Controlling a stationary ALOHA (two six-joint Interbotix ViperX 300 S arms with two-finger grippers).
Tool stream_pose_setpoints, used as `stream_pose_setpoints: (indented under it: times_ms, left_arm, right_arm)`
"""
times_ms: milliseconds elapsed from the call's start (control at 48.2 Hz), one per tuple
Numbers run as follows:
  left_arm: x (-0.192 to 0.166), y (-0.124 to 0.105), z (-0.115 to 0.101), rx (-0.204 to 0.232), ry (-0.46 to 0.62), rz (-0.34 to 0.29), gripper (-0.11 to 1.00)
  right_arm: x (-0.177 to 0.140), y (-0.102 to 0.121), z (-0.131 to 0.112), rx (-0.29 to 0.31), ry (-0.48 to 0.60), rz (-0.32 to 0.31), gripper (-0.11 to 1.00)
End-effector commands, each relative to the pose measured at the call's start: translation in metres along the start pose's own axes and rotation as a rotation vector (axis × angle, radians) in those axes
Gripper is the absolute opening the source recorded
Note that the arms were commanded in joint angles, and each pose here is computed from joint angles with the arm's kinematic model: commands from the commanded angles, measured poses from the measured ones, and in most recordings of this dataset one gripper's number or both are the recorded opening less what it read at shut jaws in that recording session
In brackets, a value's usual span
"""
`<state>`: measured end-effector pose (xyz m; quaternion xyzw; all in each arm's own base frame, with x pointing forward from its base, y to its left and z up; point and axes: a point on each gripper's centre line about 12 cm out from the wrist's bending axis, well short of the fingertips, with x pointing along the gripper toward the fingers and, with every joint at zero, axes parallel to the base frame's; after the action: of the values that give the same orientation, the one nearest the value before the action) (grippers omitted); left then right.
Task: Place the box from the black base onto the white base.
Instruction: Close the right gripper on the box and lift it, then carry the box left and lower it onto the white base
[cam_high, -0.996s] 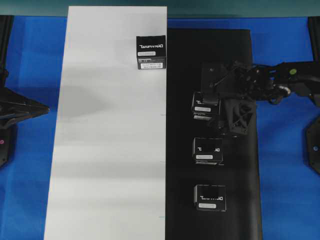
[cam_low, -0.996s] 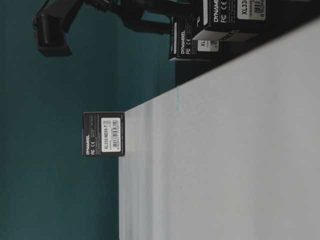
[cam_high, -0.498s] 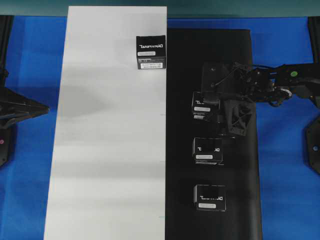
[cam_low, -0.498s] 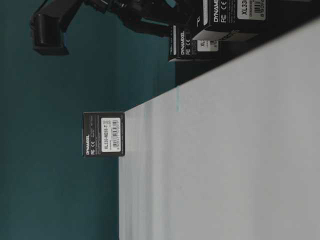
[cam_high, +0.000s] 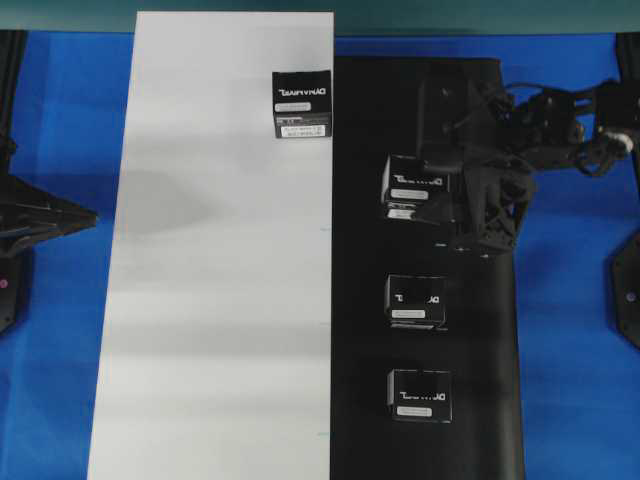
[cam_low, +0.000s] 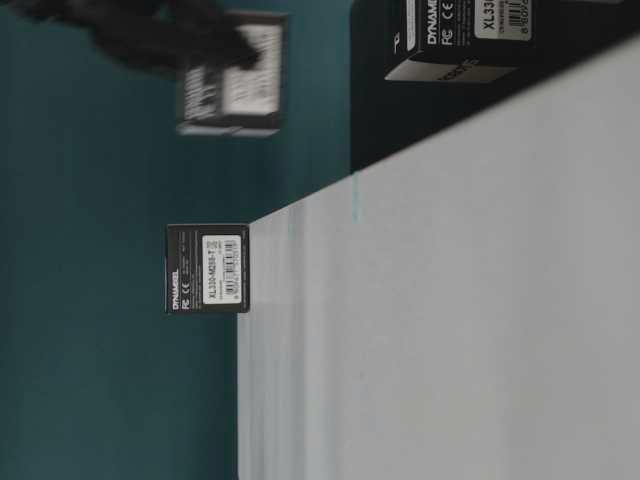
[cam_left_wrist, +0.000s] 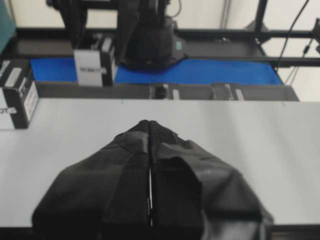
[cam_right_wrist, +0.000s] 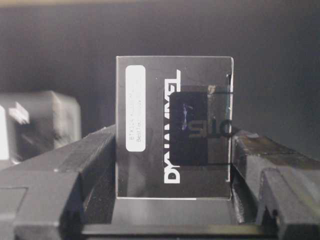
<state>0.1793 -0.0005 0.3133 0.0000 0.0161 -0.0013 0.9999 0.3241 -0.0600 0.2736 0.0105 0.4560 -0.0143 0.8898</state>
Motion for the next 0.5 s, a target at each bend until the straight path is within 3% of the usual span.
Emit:
stream_pose_setpoints:
  times_ms: [0,249,477]
  left_arm:
    - [0.001,0.000,0.011,0.002,-0.028,-0.002,-0.06]
    - [0.000,0.000,0.011,0.002,-0.031,-0.002,-0.06]
    - [-0.001,-0.001,0.013,0.002,-0.037,-0.003,-0.06]
  right_arm:
    - [-0.008,0.005,0.022,-0.020,-0.025,0.015,0.58]
    - [0.006,0.019,0.068,-0.060,-0.053,0.046,0.58]
    - [0.023,0.022,0.093,-0.003,-0.056,0.056,0.58]
